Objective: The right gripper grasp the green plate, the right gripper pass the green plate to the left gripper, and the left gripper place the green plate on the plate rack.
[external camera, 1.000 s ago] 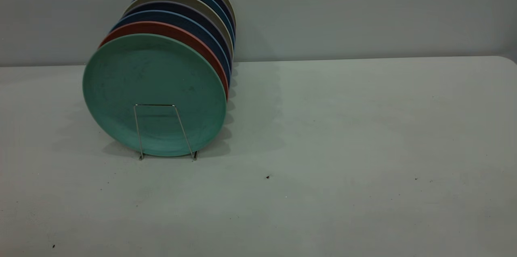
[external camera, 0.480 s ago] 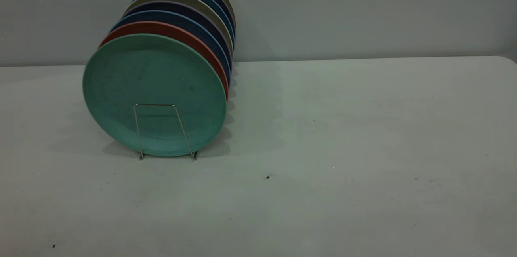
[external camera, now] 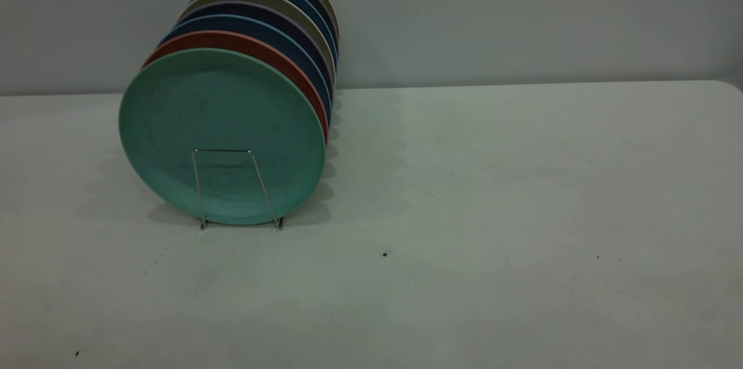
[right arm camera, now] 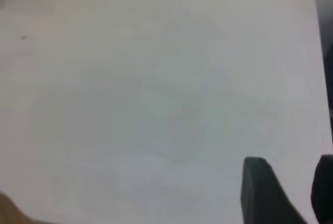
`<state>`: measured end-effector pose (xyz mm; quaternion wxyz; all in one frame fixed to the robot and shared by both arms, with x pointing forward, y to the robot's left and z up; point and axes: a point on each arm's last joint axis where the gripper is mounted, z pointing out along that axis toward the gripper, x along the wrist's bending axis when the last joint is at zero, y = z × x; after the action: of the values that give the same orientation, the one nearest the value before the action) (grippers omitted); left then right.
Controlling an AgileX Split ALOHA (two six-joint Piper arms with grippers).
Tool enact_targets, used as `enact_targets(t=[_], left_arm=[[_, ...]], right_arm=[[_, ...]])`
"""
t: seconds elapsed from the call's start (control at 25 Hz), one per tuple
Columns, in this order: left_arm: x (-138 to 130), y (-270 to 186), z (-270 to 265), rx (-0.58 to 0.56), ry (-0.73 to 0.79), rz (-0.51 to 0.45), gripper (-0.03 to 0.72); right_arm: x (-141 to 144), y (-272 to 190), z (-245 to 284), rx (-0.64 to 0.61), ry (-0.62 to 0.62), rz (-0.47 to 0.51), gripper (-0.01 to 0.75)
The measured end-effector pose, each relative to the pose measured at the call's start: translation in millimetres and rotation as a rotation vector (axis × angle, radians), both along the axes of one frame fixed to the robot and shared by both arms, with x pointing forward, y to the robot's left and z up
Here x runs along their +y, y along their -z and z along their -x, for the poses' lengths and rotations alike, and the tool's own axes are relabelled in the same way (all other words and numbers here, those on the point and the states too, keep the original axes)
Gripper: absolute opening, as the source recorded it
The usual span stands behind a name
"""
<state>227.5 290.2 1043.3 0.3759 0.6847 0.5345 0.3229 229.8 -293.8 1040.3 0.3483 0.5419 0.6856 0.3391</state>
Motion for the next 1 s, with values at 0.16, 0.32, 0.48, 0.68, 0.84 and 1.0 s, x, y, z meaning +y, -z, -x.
enact_targets(t=[0.16,0.32,0.48,0.68,0.84,1.0], left_arm=[[0.0,0.0,0.0,0.0,0.0,0.0,0.499],[0.0,0.0,0.0,0.0,0.0,0.0,0.499],[0.0,0.0,0.0,0.0,0.0,0.0,0.499],[0.0,0.0,0.0,0.0,0.0,0.0,0.499],[0.0,0.0,0.0,0.0,0.0,0.0,0.499],[0.0,0.0,0.0,0.0,0.0,0.0,0.499]], right_arm=[[0.1,0.0,0.0,0.0,0.007,0.0,0.242],[0.1,0.0,0.0,0.0,0.007,0.0,0.242],[0.1,0.0,0.0,0.0,0.007,0.0,0.242],[0.1,0.0,0.0,0.0,0.008,-0.001,0.242],[0.1,0.0,0.0,0.002,0.017,-0.015,0.242],[-1.3,0.1,-0.1,0.004,0.05,-0.04,0.242]])
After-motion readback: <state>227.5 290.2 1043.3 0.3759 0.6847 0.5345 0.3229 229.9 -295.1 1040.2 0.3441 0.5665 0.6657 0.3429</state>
